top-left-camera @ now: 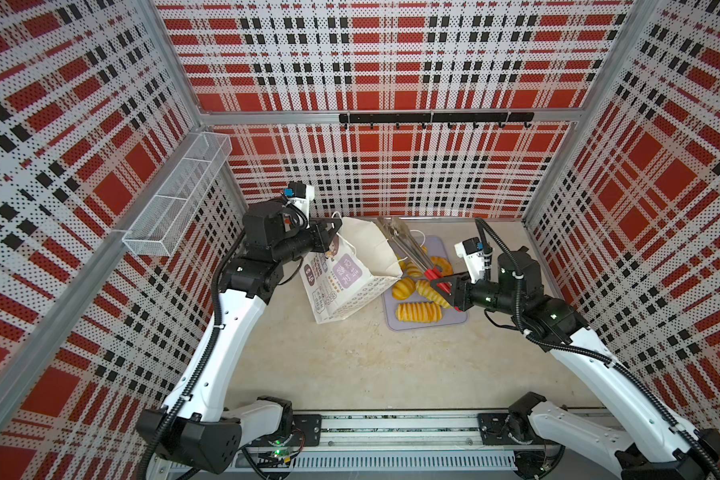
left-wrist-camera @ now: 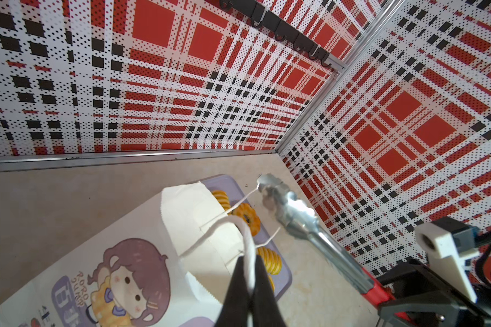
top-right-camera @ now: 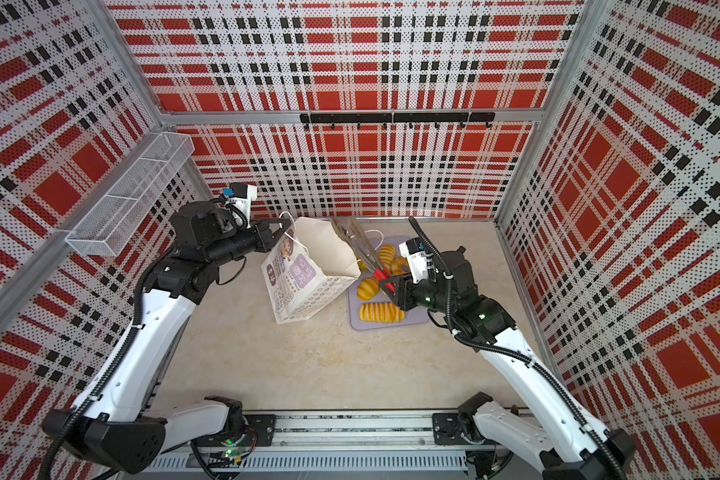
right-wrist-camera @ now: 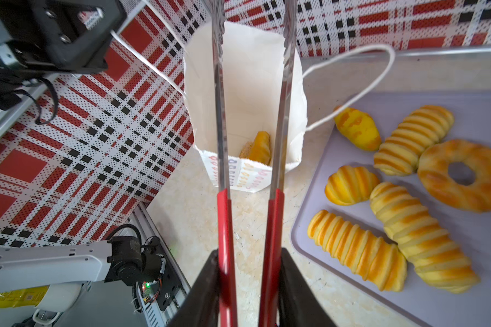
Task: Place the fake bread into the paper bag
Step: 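Open the tongs inside the bag to release the croissant, then raise the tongs out of the bag while the left gripper stands the bag upright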
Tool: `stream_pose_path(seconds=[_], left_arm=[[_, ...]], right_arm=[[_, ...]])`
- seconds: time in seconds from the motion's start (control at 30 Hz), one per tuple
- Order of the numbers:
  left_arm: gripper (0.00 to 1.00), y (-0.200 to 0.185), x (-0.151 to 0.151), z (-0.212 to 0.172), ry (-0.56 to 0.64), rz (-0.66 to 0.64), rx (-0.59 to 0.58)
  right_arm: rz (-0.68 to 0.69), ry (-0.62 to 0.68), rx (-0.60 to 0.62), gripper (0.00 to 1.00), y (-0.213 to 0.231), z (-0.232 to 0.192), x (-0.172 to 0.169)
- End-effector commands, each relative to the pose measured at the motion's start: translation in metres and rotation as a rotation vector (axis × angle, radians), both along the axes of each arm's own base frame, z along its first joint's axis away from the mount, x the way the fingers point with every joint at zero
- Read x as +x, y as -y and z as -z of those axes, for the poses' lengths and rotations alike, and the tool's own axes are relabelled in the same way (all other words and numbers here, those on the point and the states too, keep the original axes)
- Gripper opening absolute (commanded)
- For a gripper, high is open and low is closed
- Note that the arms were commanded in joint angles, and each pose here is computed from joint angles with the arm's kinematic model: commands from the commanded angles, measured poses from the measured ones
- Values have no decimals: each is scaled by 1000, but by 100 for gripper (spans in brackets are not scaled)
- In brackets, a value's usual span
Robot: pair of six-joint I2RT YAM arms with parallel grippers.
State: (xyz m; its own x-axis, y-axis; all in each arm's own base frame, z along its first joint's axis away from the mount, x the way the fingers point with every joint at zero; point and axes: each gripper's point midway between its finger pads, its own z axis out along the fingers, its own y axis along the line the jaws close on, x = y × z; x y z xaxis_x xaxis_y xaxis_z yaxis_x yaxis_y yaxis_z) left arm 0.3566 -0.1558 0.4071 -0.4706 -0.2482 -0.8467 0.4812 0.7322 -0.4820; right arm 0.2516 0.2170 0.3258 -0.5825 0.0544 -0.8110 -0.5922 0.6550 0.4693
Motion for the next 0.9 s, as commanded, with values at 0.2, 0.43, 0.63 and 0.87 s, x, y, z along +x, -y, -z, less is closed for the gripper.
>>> stream_pose_path(seconds=[0.2, 0.43, 0.63, 0.87], left_arm=[[0, -9, 1, -10, 29, -23, -7], [0, -3, 4, -9, 21, 7, -13], [0, 3, 11, -12, 15, 25, -14], [0, 27, 16, -21, 22, 101, -24]], right_arm=[[121, 111, 6, 33, 42, -44, 7], [195, 97, -4, 32, 67, -39, 18], [220, 71, 52, 32, 81, -32, 25], [265, 59, 96, 30, 103, -30, 35]])
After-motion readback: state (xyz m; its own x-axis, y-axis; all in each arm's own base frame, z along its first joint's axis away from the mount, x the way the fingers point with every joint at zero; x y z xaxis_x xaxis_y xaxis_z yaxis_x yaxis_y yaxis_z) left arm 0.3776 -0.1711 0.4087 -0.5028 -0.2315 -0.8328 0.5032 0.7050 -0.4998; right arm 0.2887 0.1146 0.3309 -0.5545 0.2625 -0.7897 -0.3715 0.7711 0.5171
